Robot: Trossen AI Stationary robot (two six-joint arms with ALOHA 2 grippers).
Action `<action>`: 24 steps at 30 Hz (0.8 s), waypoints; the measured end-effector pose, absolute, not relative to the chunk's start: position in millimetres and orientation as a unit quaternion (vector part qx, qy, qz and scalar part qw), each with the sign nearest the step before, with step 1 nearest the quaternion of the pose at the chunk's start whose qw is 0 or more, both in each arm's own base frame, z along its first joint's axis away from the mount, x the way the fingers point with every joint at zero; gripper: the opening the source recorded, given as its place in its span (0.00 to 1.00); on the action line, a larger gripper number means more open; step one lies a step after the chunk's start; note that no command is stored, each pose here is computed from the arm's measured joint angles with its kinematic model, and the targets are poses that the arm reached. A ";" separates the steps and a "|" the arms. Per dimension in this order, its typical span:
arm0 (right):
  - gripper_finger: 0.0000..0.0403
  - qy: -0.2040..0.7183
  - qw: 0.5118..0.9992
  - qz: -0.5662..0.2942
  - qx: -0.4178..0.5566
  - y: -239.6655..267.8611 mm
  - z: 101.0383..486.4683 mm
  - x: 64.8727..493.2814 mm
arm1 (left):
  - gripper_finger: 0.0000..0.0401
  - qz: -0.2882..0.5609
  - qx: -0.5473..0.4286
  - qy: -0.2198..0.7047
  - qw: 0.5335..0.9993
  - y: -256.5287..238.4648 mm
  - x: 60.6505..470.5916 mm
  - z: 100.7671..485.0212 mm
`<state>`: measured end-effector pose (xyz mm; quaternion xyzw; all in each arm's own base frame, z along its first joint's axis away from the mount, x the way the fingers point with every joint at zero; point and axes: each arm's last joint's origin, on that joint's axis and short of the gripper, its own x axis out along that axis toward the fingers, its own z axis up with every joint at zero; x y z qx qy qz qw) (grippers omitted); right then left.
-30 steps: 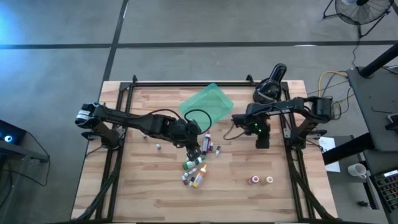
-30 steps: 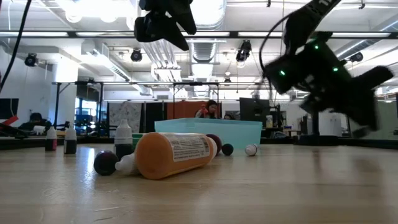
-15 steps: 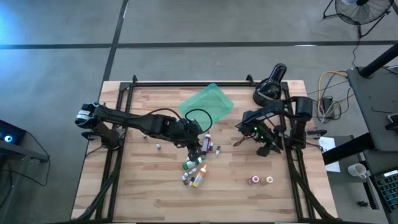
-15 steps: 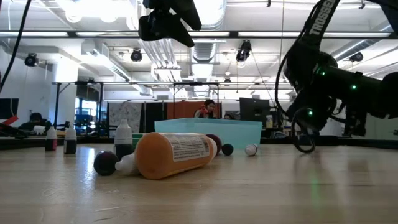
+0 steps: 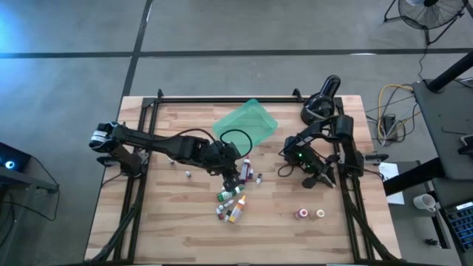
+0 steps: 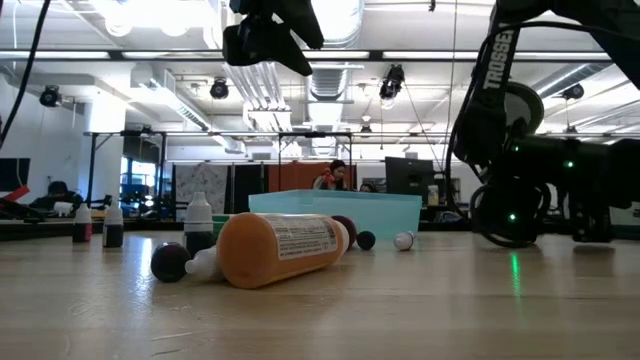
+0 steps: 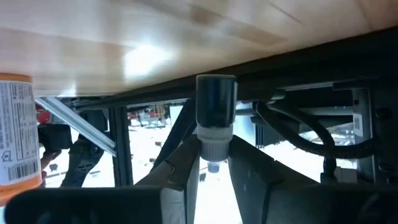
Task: Pick & Place food coloring
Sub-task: Adjust the green small food coloring bottle
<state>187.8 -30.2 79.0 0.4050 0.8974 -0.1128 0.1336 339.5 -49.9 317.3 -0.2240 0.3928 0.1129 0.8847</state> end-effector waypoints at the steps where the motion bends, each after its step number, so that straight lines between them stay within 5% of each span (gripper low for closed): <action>1: 0.19 0.897 0.137 -0.113 0.405 -30.3 78.6 188.2 | 0.37 0.113 -0.224 0.393 0.885 -49.9 339.5 317.3; 24: 0.32 0.885 0.195 -0.125 0.405 -33.0 81.9 196.8 | 0.37 0.109 -0.219 0.394 0.886 -50.3 339.4 317.3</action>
